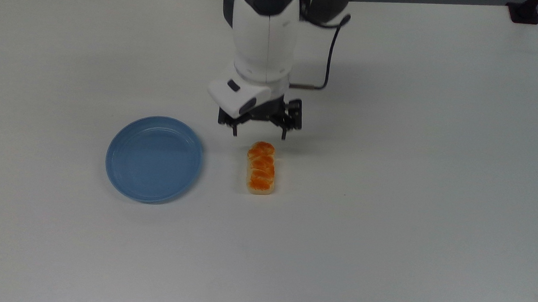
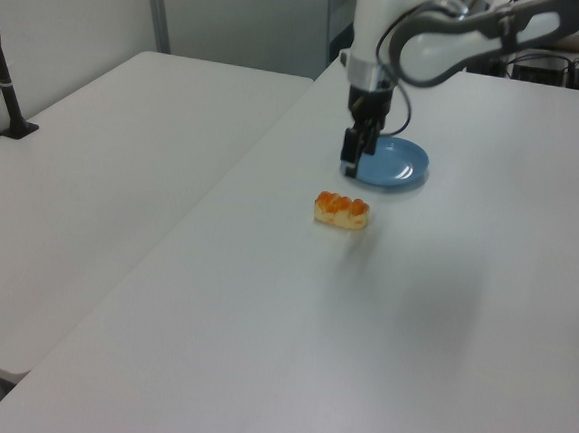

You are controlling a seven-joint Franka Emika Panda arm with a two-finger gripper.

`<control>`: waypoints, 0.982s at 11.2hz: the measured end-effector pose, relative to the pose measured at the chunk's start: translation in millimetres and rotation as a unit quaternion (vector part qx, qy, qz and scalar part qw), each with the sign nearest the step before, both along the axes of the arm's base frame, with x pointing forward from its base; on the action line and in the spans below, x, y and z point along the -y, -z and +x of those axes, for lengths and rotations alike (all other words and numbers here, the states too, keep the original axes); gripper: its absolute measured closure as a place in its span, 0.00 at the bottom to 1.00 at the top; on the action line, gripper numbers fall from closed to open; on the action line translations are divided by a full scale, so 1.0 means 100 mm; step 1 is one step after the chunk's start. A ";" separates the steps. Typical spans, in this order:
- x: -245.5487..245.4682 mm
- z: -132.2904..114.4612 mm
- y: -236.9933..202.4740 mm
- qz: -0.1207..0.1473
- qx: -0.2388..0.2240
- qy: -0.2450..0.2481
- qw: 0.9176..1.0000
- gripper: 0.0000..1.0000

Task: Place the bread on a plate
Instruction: 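Lower the gripper and close it around the bread roll, then lift the bread roll and carry it onto the blue plate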

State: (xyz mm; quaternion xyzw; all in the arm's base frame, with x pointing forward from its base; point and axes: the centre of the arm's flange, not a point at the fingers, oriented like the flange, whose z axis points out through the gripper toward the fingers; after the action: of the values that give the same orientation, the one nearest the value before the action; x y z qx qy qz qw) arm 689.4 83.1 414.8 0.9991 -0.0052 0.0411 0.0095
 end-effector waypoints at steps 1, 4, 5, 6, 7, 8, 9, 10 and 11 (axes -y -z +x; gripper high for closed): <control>-0.08 0.10 0.19 0.001 0.011 0.004 1.000 0.00; -0.27 0.17 0.61 -0.001 -0.001 0.002 1.000 0.00; -0.27 0.17 0.72 -0.003 -0.008 0.002 1.000 0.00; -0.24 0.18 0.82 -0.005 -0.015 0.004 1.000 0.00; -0.18 0.20 0.91 -0.007 -0.013 0.008 1.000 0.00; -0.09 0.23 0.94 -0.007 -0.010 0.014 1.000 0.00; -0.02 0.24 0.93 -0.007 -0.009 0.020 1.000 0.00; 0.01 0.25 0.93 -0.007 -0.009 0.021 1.000 0.03; 0.00 0.25 0.97 -0.007 -0.011 0.021 1.000 0.03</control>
State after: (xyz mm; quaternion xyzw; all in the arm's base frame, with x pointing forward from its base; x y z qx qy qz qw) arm 714.0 83.2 318.3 0.9991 -0.0254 0.0297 0.0176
